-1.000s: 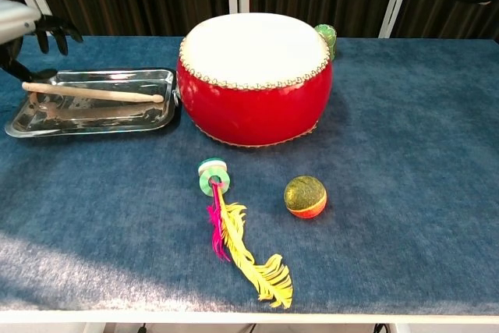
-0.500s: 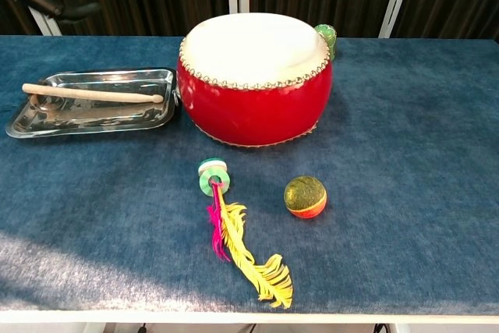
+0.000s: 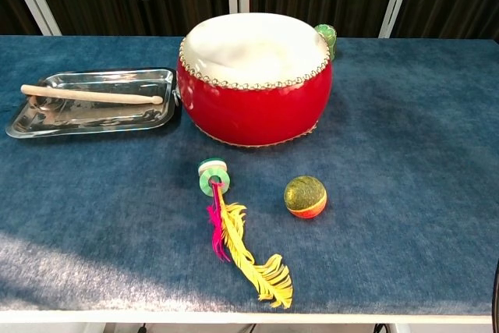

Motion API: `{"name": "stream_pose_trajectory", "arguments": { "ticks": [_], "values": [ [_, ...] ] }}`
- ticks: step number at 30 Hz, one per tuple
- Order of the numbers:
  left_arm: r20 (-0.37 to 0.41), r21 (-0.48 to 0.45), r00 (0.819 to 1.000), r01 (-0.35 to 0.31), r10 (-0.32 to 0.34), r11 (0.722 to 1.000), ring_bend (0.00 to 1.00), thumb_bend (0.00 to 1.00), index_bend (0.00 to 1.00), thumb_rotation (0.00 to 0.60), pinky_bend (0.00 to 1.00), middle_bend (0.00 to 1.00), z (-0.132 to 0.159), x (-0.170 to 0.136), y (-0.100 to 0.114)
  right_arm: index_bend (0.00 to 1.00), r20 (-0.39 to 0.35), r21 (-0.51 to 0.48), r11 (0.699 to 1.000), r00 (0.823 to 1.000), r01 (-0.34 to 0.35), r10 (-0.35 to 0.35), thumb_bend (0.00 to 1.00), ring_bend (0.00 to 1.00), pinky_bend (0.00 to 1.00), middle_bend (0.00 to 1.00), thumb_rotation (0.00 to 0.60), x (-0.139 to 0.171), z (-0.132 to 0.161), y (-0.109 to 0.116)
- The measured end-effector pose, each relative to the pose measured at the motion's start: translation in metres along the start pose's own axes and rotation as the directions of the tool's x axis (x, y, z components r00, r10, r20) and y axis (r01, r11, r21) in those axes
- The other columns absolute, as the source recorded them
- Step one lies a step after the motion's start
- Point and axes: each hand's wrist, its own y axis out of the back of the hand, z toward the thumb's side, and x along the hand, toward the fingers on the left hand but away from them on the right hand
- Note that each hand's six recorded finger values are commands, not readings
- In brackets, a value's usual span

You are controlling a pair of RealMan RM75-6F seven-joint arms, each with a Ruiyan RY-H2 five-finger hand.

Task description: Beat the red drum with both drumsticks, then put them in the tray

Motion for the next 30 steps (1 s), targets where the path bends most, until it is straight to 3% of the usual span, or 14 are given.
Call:
{"name": "stream_pose_trajectory", "arguments": {
  "ticks": [8,30],
  "values": [
    [-0.001,-0.043,1.000,0.018,-0.018,0.999,0.39,0.35,0.29,0.600,0.60,0.34,0.009,0.011,-0.007,0.72,0.012,-0.009,1.000,1.000,0.006,-0.005,0.78,0.35,0.28,0.61,0.600,-0.009,0.014,0.003],
    [-0.033,-0.140,0.999,-0.009,0.005,0.990,0.45,0.34,0.36,0.600,0.63,0.41,0.008,0.028,-0.015,0.72,0.026,-0.079,0.996,0.999,0.030,-0.028,0.78,0.36,0.27,0.61,0.600,-0.021,0.034,0.010]
  ]
}}
